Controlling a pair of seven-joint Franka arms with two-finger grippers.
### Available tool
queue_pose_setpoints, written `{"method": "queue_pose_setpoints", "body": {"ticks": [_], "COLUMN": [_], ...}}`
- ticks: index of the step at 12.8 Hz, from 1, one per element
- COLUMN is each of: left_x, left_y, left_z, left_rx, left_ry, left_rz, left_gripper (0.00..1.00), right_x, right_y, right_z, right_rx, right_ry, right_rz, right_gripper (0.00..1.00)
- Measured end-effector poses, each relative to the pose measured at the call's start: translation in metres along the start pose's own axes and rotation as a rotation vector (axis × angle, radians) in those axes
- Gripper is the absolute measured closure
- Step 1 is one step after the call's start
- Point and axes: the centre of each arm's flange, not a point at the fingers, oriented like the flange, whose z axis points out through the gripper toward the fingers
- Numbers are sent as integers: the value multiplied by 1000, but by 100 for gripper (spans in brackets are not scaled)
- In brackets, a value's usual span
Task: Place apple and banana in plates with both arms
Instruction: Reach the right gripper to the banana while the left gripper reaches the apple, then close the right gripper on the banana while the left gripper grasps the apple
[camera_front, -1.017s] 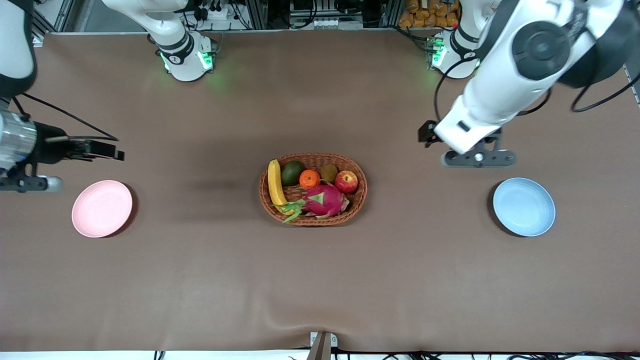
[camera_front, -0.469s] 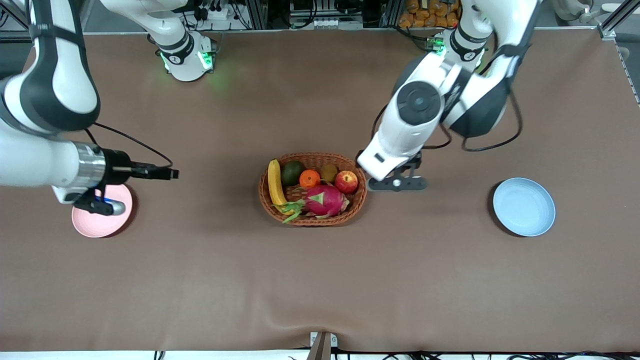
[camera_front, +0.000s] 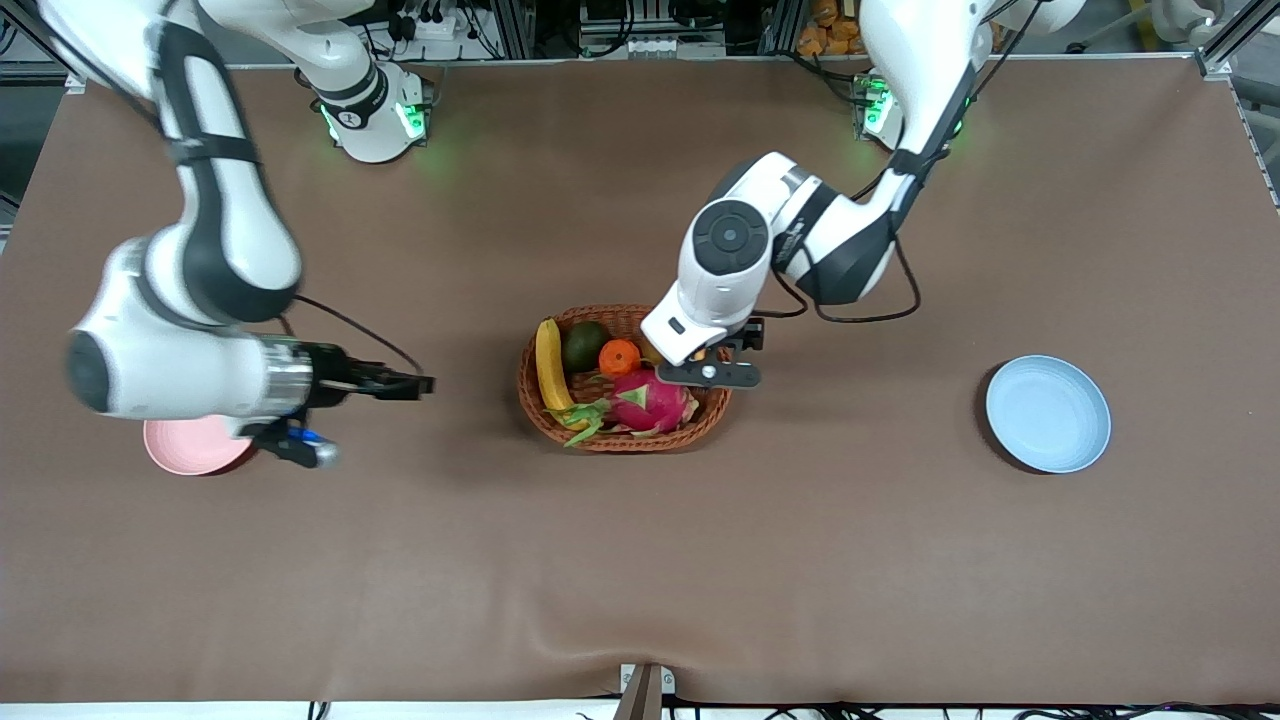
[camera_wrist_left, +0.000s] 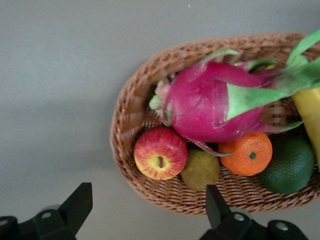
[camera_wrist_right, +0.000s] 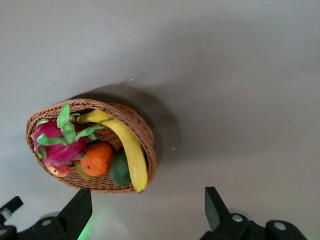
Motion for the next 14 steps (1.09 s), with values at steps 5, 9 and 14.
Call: {"method": "queue_pose_setpoints", "body": {"ticks": [5, 9, 14], "left_x": [-16, -18, -15], "left_y": [6, 4, 5], "left_z": [54, 80, 85], "left_rx": [-33, -5, 3], "left_ry": [49, 50, 64], "left_rz": [52, 85, 115], "left_gripper": [0, 0, 0], "right_x": [7, -5, -19], "right_y": [-24, -54, -65], "right_z": [65, 101, 161], "right_rx": [-38, -58, -119], "right_ry": [-12, 4, -35], "right_rz": [90, 148, 153], "right_gripper": [0, 2, 17]}}
